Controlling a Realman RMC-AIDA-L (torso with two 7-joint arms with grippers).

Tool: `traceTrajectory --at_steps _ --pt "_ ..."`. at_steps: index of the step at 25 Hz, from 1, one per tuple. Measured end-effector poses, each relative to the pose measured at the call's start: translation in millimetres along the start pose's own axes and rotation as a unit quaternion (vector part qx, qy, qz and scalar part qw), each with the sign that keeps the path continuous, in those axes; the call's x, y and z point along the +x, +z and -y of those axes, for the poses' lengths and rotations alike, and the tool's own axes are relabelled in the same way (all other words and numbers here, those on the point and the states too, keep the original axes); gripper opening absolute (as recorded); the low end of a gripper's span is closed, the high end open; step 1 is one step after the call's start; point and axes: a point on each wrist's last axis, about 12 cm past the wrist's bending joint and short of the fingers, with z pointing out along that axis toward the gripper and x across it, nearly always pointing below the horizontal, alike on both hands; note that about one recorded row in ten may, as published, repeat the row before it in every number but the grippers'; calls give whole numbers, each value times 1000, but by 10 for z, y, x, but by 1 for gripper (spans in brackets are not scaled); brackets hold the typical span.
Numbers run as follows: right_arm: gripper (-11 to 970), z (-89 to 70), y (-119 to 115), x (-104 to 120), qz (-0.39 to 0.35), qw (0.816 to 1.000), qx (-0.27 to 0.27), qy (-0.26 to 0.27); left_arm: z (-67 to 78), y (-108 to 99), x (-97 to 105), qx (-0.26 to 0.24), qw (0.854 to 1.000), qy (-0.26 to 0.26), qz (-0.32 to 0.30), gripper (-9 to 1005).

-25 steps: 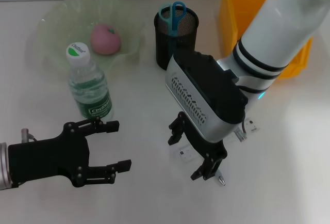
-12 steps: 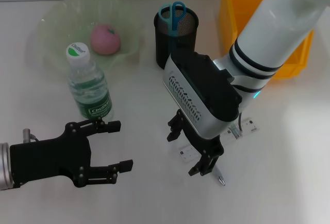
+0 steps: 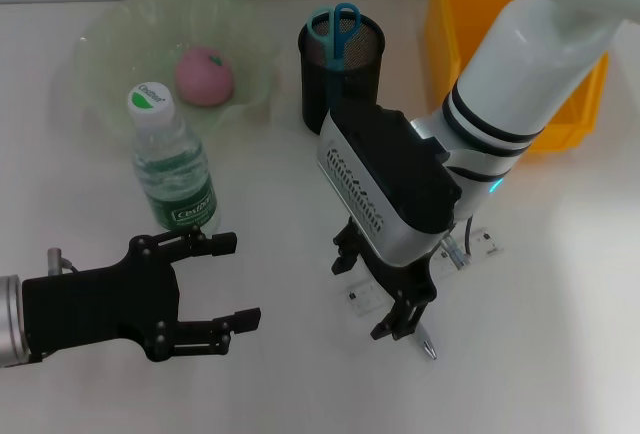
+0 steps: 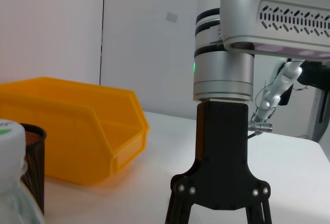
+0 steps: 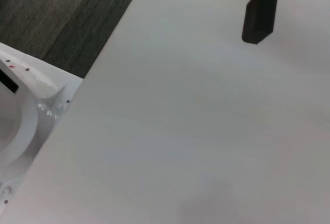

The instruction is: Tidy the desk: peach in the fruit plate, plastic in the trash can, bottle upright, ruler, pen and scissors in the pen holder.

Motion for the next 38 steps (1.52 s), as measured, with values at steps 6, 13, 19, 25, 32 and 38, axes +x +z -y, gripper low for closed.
traceTrajectory --at_steps 6,13,19,25,32,38 --pt "835 4 18 17 -3 1000 -2 8 -7 15 -11 1 1000 2 1 864" --pt "758 3 35 12 -9 1000 -2 11 -5 9 -12 1 1000 3 1 864" --pt "666 -7 63 9 -17 1000 -3 13 6 14 -4 0 1000 1 2 864" --pt "485 3 57 -3 -17 1000 1 18 9 11 -1 0 1000 1 1 864" --pt "390 14 56 -1 -17 1000 5 20 4 7 -4 -1 1000 5 2 864" --pt "382 53 -39 -94 -3 999 24 26 -4 -15 -13 -4 1000 4 3 864"
